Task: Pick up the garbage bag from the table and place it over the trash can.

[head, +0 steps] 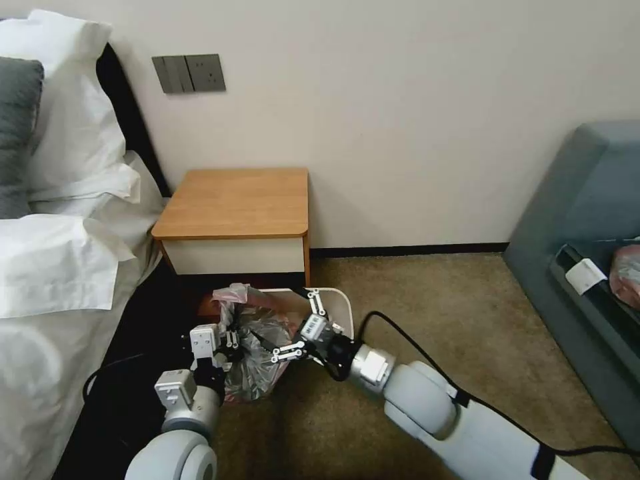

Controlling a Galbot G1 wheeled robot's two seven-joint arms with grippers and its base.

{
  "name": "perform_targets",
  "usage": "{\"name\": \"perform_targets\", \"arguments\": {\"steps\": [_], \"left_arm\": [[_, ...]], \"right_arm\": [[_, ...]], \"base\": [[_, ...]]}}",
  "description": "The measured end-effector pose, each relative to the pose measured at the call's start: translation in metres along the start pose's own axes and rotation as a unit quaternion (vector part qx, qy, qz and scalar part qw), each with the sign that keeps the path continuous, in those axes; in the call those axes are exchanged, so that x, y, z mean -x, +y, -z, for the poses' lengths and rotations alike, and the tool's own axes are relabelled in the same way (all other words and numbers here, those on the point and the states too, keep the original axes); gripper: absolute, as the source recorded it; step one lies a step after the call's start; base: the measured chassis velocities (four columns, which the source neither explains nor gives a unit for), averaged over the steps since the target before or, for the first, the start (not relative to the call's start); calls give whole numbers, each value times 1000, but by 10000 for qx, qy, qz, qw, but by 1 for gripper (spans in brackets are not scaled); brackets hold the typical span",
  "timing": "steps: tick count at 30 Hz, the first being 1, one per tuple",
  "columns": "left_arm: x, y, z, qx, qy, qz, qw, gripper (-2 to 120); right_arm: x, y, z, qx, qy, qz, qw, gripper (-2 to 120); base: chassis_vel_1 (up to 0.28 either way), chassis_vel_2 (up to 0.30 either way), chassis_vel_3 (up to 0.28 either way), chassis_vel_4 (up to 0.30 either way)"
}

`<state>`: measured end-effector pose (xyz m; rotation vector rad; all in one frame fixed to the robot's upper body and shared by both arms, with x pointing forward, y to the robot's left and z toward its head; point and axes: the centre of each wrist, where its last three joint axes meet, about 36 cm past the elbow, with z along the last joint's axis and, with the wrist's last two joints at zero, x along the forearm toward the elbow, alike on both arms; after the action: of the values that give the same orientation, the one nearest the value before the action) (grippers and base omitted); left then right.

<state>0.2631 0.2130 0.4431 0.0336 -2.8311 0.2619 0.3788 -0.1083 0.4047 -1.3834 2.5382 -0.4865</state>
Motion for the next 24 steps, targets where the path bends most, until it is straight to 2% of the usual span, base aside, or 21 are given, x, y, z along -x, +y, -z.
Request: {"name": "perform_targets", "arguments": {"steps": [5, 9, 10, 13, 14, 17, 18, 20, 21, 24], "left_arm": [[-1, -1, 1, -56, 20, 15, 10000, 5], [0, -2, 2, -140, 75, 15, 9999, 5], [0, -2, 2, -140, 75, 15, 9999, 5], [0, -1, 2, -180, 95, 43, 9998, 5], [0, -1, 2, -180, 95, 43, 9998, 5], [1, -1, 2, -231, 129, 57, 9996, 5], [1, -1, 2, -231, 129, 57, 9996, 5], [1, -2, 2, -273, 149, 60, 9995, 5], [1, -2, 2, -273, 149, 60, 9995, 5], [1, -2, 2, -304, 186, 62, 9993, 5]], "right_arm": [[12, -9, -11, -277, -36, -35, 9996, 92], [18, -13, -13, -517, -80, -26, 9986, 74], [18, -13, -13, -517, -80, -26, 9986, 74], [21, -12, -13, -569, -109, -30, 9983, 60], [21, -12, -13, -569, -109, -30, 9983, 60], [21, -10, -15, -595, -111, -8, 9982, 45], [21, -10, -15, -595, -111, -8, 9982, 45], [21, -7, -16, -575, -111, 1, 9983, 36], [21, -7, -16, -575, -111, 1, 9983, 36], [20, -5, -17, -550, -108, 4, 9984, 22]], "base": [[0, 0, 0, 0], [0, 0, 0, 0], [0, 0, 0, 0], [0, 0, 0, 0], [0, 0, 0, 0], [0, 0, 0, 0], [0, 0, 0, 0], [0, 0, 0, 0], [0, 0, 0, 0], [0, 0, 0, 0]]}}
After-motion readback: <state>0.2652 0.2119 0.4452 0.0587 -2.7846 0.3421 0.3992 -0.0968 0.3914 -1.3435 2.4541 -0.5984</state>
